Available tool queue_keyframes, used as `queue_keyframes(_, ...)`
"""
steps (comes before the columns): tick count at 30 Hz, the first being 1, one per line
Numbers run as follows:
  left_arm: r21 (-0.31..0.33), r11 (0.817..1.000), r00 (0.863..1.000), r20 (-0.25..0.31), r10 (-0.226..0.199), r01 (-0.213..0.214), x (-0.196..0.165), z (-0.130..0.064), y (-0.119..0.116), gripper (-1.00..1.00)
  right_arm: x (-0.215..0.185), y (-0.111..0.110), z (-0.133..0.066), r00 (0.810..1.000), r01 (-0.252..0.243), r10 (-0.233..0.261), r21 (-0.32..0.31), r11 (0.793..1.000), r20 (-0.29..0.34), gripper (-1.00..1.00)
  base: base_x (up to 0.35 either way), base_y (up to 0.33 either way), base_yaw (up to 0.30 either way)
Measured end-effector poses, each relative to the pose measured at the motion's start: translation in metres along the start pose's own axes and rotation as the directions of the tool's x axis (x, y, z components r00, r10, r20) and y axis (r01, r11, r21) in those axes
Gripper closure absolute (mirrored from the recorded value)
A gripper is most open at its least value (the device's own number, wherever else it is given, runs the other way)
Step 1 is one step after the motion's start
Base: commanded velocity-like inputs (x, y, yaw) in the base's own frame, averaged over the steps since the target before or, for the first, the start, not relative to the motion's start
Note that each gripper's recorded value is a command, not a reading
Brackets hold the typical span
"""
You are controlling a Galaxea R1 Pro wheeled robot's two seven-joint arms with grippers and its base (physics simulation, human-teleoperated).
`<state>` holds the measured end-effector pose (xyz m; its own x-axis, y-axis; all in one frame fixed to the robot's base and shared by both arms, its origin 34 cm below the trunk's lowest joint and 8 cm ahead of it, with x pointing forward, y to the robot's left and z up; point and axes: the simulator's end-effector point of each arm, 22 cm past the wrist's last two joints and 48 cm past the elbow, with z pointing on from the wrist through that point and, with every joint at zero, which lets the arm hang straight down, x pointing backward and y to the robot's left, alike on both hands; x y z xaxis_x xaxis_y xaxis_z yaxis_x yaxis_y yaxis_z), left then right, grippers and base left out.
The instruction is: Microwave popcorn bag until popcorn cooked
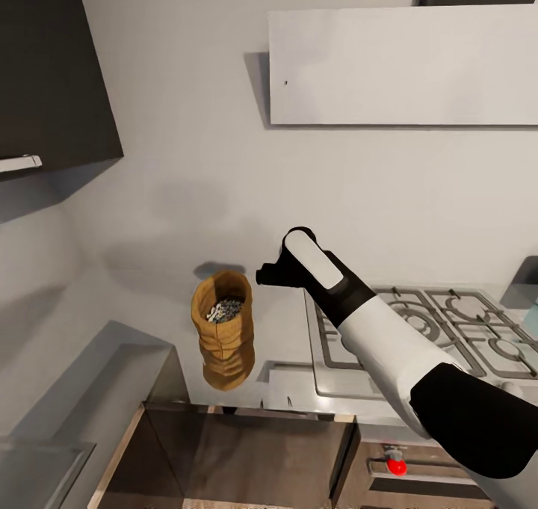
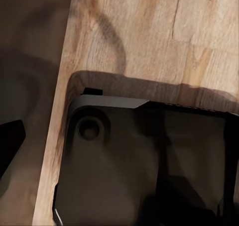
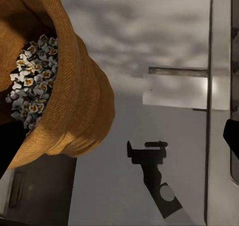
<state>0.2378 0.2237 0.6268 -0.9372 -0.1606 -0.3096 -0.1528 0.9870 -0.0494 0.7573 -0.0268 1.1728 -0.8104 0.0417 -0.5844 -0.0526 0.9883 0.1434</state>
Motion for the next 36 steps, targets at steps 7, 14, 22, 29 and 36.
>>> queue_keyframes(7, -0.002, 1.0, 1.0, -0.013, 0.0, 0.0, 0.006, 0.0, 0.001, -1.0, 0.004, -0.002, 0.008, 1.0, -0.003, 0.003, 0.001, 1.0, -0.014, -1.0, 0.0, 0.0, 0.0)
queue_keyframes(14, -0.003, 1.0, 1.0, -0.021, 0.0, 0.0, 0.009, 0.0, 0.002, -1.0, 0.006, 0.001, 0.013, 1.0, -0.001, 0.001, -0.014, 1.0, -0.022, -1.0, 0.0, 0.0, 0.0)
queue_keyframes(22, -0.004, 1.0, 1.0, -0.022, 0.0, 0.0, 0.009, 0.0, 0.002, -1.0, 0.025, 0.051, 0.017, 0.999, 0.04, -0.046, -0.192, 0.981, -0.025, -1.0, 0.0, 0.0, 0.0)
queue_keyframes(29, -0.003, 1.0, 1.0, -0.022, 0.0, 0.0, 0.009, 0.0, 0.001, -1.0, 0.044, 0.065, 0.027, 0.999, 0.029, -0.031, -0.199, 0.979, -0.008, -1.0, 0.0, 0.0, 0.0)
queue_keyframes(36, -0.003, 1.0, 1.0, -0.022, 0.0, 0.0, 0.009, 0.0, 0.001, -1.0, 0.076, 0.085, 0.045, 1.0, 0.02, -0.018, -0.205, 0.978, 0.014, -1.0, 0.0, 0.0, 0.0)
